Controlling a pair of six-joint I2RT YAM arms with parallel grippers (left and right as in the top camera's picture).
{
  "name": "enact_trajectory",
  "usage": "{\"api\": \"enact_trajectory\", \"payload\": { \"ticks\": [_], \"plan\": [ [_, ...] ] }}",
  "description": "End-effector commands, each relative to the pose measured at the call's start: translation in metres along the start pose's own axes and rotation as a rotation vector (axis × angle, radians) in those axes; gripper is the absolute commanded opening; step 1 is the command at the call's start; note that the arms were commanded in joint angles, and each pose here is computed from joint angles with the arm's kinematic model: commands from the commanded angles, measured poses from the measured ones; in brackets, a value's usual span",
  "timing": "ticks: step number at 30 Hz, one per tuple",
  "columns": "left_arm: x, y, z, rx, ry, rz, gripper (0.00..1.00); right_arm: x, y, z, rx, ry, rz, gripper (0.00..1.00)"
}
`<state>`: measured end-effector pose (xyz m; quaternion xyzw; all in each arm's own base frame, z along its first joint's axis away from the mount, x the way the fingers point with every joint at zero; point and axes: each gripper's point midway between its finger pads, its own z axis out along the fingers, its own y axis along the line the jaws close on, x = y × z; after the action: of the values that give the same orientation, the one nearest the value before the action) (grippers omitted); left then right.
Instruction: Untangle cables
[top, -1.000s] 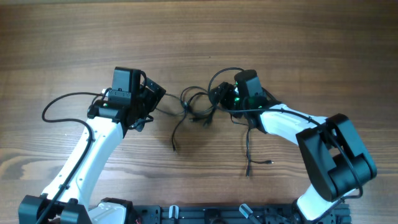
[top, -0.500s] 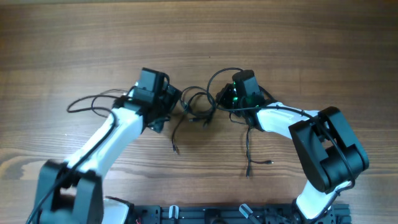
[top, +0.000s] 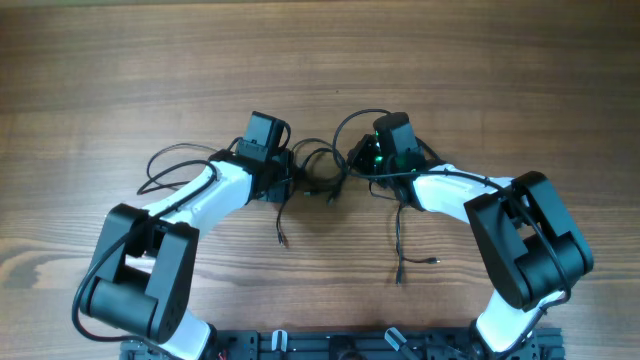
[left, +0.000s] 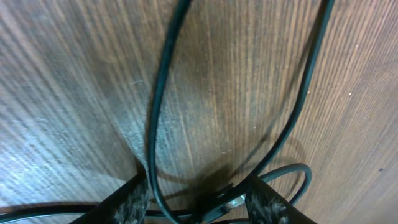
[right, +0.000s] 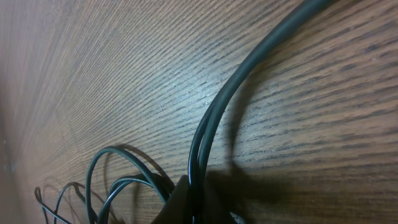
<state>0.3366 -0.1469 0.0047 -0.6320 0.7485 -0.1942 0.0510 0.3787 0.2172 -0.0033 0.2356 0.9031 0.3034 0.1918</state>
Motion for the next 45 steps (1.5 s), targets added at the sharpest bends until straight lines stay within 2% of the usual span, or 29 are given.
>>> {"api": "enact_trajectory", "payload": {
  "ticks": [1,3,10,12,15,18,21,23,26,28,31,34,36,39,42,45],
  "plan": [
    [-0.003,0.019,0.019,-0.073,-0.029,-0.012,0.49,0.012,-0.032,0.010,0.093,0.025,0.010,0.05],
    [0.000,0.024,0.023,-0.087,-0.028,0.000,0.41,0.012,-0.032,0.010,0.093,0.026,0.011,0.05],
    [0.003,0.029,0.025,-0.103,-0.037,0.020,0.04,0.015,-0.034,0.010,0.104,0.038,0.014,0.05],
    [0.001,0.031,0.024,-0.114,-0.046,0.046,0.04,0.019,-0.031,0.010,0.083,0.071,-0.015,0.04],
    [-0.006,0.020,0.015,-0.080,-0.039,0.198,0.04,0.020,-0.016,-0.003,-0.023,0.156,-0.121,0.04],
    [-0.013,-0.015,-0.027,0.065,-0.037,0.365,0.04,0.003,-0.020,-0.039,-0.032,0.187,-0.102,0.05],
    [-0.024,-0.055,-0.095,0.276,-0.095,0.514,0.04,-0.020,-0.040,-0.089,0.087,0.110,-0.150,0.04],
    [-0.032,-0.067,-0.126,0.359,-0.151,0.561,0.04,-0.032,-0.041,-0.119,0.123,0.049,-0.184,0.04],
    [-0.058,-0.079,-0.169,0.449,-0.286,0.559,0.04,-0.047,-0.022,-0.163,0.084,-0.067,-0.283,0.05],
    [-0.079,-0.081,-0.185,0.467,-0.363,0.520,0.04,-0.064,-0.012,-0.191,0.098,-0.200,-0.308,0.04],
    [-0.122,-0.078,-0.203,0.470,-0.463,0.420,0.04,-0.095,-0.014,-0.237,0.196,-0.442,-0.311,0.04],
    [-0.165,-0.068,-0.214,0.449,-0.533,0.315,0.04,-0.115,-0.028,-0.266,0.304,-0.608,-0.237,0.04],
    [-0.196,-0.056,-0.223,0.429,-0.582,0.233,0.04,-0.121,-0.034,-0.270,0.316,-0.653,-0.144,0.04],
    [-0.228,-0.040,-0.232,0.414,-0.612,0.144,0.04,-0.123,-0.029,-0.255,0.276,-0.625,-0.131,0.04],
    [-0.229,-0.040,-0.233,0.441,-0.561,0.138,0.04,-0.112,-0.004,-0.220,0.128,-0.482,-0.191,0.05],
    [-0.202,-0.054,-0.219,0.476,-0.428,0.310,0.04,-0.093,0.000,-0.175,0.055,-0.308,-0.201,0.15]
  ]
}}
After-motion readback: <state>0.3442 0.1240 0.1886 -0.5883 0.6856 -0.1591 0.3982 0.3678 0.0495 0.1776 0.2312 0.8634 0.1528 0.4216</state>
